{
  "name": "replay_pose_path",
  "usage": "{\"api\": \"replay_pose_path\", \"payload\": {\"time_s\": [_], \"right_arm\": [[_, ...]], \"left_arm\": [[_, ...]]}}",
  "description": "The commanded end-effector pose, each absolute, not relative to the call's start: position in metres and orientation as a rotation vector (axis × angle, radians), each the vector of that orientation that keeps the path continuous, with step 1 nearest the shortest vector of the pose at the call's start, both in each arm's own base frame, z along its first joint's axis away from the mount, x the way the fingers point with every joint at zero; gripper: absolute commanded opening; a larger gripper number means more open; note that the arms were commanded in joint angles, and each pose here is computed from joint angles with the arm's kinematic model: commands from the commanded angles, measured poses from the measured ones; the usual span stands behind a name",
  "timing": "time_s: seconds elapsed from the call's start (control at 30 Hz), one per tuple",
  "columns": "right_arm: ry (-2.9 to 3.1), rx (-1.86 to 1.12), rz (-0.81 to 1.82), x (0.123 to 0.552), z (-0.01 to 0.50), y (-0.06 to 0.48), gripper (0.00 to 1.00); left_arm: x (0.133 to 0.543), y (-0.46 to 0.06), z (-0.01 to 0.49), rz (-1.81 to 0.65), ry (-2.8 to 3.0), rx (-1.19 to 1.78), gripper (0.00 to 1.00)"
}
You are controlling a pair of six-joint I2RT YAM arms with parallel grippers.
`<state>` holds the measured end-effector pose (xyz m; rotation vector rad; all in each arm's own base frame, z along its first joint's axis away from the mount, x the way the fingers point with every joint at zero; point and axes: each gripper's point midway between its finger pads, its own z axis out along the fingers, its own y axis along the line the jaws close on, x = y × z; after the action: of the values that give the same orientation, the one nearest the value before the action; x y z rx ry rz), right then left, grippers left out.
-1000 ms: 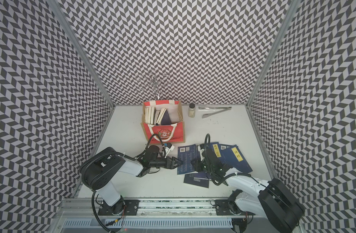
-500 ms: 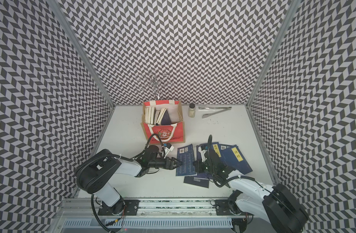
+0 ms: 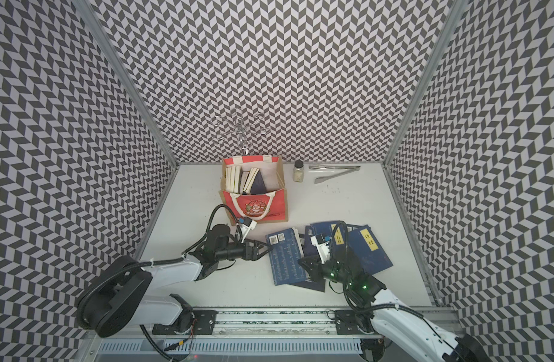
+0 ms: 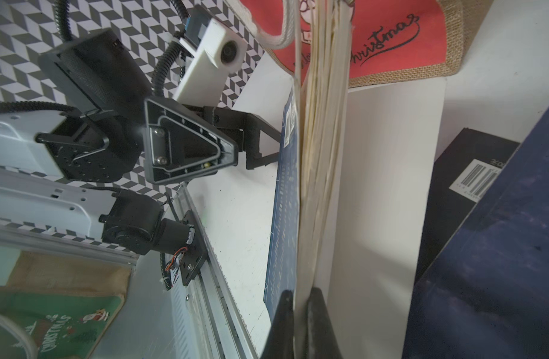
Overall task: Put the books into the canvas bag
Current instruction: Pick up the book from the book.
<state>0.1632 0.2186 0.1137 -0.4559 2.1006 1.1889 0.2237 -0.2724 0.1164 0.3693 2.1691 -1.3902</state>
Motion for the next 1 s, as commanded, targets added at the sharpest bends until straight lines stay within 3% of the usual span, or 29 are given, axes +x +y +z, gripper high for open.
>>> {"api": "replay_pose_path", "payload": {"time_s": [0.0,0.27,0.5,0.73,0.8,0.97], "right_arm": [[1.941,-0.58,1.256,0.159,0.144,0.23,0.0],[1.834,-0.803,1.364,0.139,0.168,0.246,0.0],[1.777,-0.917,1.465,0.122,0.172,0.253,0.0],[1.776,-0.876,1.434,0.126,0.177,0.25,0.0],[1.767,-0.863,1.429,0.127,0.18,0.249,0.0],[1.739,-0.824,1.406,0.132,0.189,0.246,0.0]], "left_arm": [[0.217,-0.272,0.134,-1.421,2.1,0.406,0.93],[0.213,-0.267,0.143,-1.406,2.204,0.357,0.81],[0.216,-0.256,0.158,-1.3,2.295,0.372,0.81],[0.197,-0.264,0.186,-1.433,2.254,0.535,0.71],[0.197,-0.261,0.186,-1.381,2.282,0.564,0.73],[0.206,-0.248,0.19,-1.27,2.324,0.541,0.91]]}}
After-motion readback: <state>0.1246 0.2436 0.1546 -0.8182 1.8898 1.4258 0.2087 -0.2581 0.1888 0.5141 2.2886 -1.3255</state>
